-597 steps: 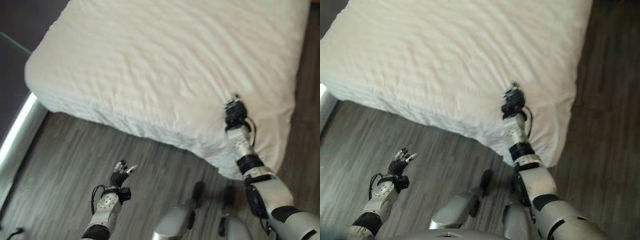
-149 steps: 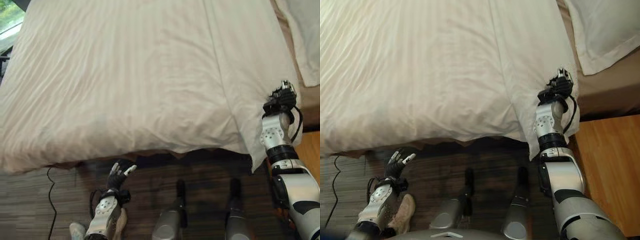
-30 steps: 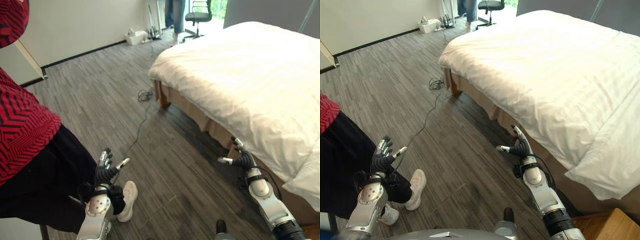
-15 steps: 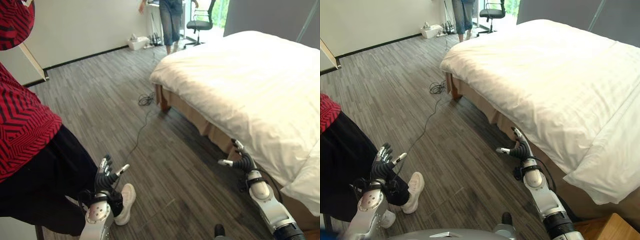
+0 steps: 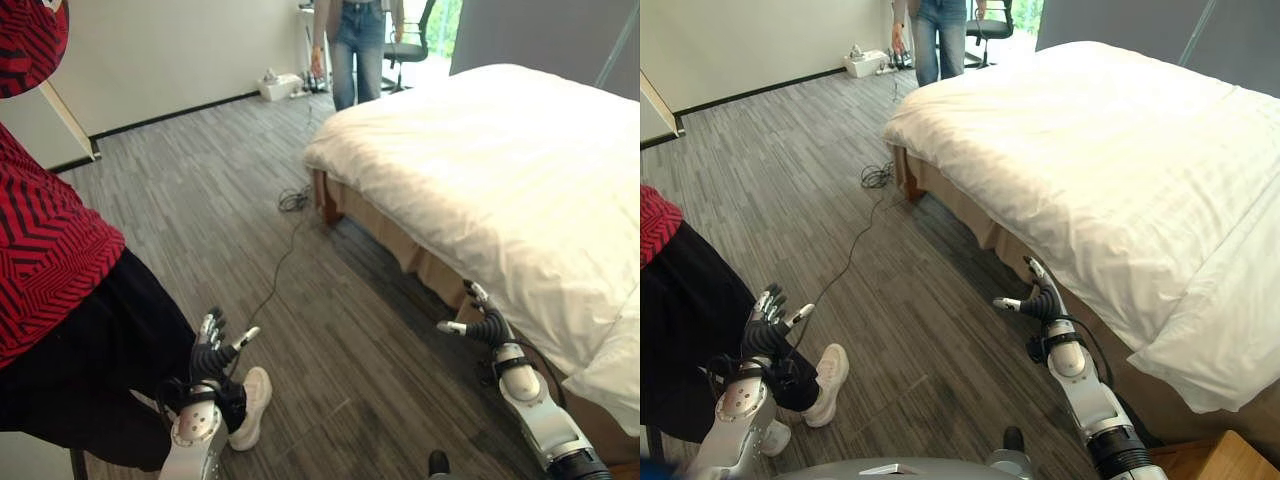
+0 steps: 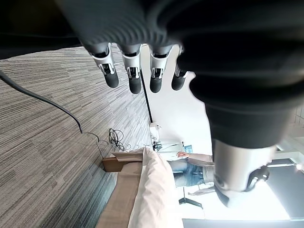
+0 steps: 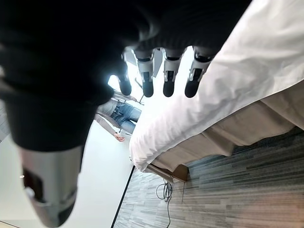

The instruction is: Making the bed.

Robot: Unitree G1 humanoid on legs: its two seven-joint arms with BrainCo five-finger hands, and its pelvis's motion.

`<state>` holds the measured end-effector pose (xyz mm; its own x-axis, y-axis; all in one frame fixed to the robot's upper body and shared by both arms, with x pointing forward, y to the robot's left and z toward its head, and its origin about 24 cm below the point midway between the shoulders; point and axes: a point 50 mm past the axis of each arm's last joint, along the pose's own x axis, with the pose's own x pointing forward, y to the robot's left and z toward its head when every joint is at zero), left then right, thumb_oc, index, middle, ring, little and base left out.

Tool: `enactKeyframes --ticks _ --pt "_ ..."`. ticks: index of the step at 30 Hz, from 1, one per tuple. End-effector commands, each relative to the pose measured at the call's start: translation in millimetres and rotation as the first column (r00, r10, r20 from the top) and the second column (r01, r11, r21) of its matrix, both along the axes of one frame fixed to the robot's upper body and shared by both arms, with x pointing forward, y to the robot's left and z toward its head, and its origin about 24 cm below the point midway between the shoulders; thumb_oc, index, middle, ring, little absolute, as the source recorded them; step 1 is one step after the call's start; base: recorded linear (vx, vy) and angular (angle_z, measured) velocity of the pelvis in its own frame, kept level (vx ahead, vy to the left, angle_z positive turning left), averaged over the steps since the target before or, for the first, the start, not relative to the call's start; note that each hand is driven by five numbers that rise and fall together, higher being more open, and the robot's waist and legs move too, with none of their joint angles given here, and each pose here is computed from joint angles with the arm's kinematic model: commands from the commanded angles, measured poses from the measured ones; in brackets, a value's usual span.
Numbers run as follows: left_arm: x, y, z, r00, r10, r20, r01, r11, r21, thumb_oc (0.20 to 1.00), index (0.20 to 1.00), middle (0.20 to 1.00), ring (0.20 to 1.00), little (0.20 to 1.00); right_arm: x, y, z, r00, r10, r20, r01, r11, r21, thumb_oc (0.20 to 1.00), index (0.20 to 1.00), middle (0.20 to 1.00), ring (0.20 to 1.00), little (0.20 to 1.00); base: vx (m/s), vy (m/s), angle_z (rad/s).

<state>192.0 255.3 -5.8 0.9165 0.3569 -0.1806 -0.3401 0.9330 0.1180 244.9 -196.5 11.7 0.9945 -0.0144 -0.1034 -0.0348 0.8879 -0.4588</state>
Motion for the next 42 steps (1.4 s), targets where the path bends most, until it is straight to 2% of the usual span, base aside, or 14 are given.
enactKeyframes --ticks 1,12,16,17,18,19,24,32,35,38,42 --pt "11.8 2.2 24.2 0.992 -0.031 0.125 0.027 0.999 0.032 1.0 1.0 1.0 1.0 1.0 11.4 -0.2 31.9 0.986 -0.009 0.166 0.003 0.999 0.034 1.0 1.0 1.0 1.0 1.0 0.0 0.0 0.0" --pt "14.1 5.7 28.4 0.99 -0.007 0.143 0.001 0.999 0.04 1.0 1.0 1.0 1.0 1.0 12.0 -5.2 32.8 0.985 -0.033 0.172 0.029 0.999 0.024 1.0 1.0 1.0 1.0 1.0 0.0 0.006 0.0" --pt "17.5 4.5 30.4 0.988 -0.009 0.157 0.005 1.0 0.027 1.0 1.0 1.0 1.0 1.0 8.7 -18.5 34.2 0.982 -0.069 0.173 0.073 0.997 -0.018 1.0 1.0 1.0 1.0 1.0 0.01 0.071 0.05" --pt "-31.7 47.3 25.5 0.992 0.071 0.1 -0.076 0.996 0.047 1.0 1.0 1.0 1.0 1.0 -3.6 -51.6 39.9 0.965 -0.173 0.198 0.189 0.98 -0.06 1.0 1.0 1.0 1.0 1.0 -0.02 0.103 0.27" --pt "-17.2 30.6 20.6 0.995 0.03 0.095 -0.029 0.999 -0.013 1.0 1.0 1.0 1.0 1.0 -3.8 -52.7 38.5 0.966 -0.178 0.186 0.191 0.98 -0.052 1.0 1.0 1.0 1.0 1.0 -0.02 0.103 0.44" --pt "0.1 16.7 31.0 0.988 -0.044 0.146 0.044 0.999 0.004 1.0 1.0 1.0 1.0 1.0 -4.8 -55.4 39.0 0.962 -0.194 0.192 0.205 0.978 -0.035 1.0 1.0 1.0 1.0 1.0 0.0 0.045 0.63" --pt "16.5 -9.2 36.2 0.97 -0.184 0.16 0.176 0.983 0.059 1.0 1.0 1.0 1.0 1.0 -12.2 -74.3 30.3 0.948 -0.266 0.172 0.279 0.959 -0.05 1.0 1.0 1.0 1.0 1.0 0.02 0.046 0.52" --pt "19.5 -16.7 34.2 0.967 -0.207 0.148 0.198 0.978 0.069 1.0 1.0 1.0 1.0 1.0 -13.6 -62.2 26.4 0.965 -0.213 0.153 0.225 0.972 -0.066 1.0 1.0 1.0 1.0 1.0 0.04 -0.003 -0.04" --pt "7.9 -12.0 30.0 0.977 -0.162 0.14 0.159 0.987 0.035 1.0 1.0 1.0 1.0 1.0 -17.3 -56.7 29.3 0.965 -0.202 0.168 0.212 0.976 -0.04 1.0 1.0 1.0 1.0 1.0 0.0 -0.045 -0.11" --pt "-4.9 0.4 22.4 0.991 -0.048 0.126 0.052 0.998 -0.024 1.0 1.0 1.0 1.0 1.0 -10.3 -46.5 35.0 0.966 -0.172 0.19 0.181 0.983 -0.027 1.0 1.0 1.0 1.0 1.0 -0.02 -0.068 -0.19" --pt "-6.3 7.5 18.6 0.995 -0.029 0.093 0.029 1.0 -0.004 1.0 1.0 1.0 1.0 1.0 -5.3 -39.4 34.9 0.97 -0.158 0.185 0.16 0.987 0.003 1.0 1.0 1.0 1.0 1.0 -0.01 -0.029 -0.16"
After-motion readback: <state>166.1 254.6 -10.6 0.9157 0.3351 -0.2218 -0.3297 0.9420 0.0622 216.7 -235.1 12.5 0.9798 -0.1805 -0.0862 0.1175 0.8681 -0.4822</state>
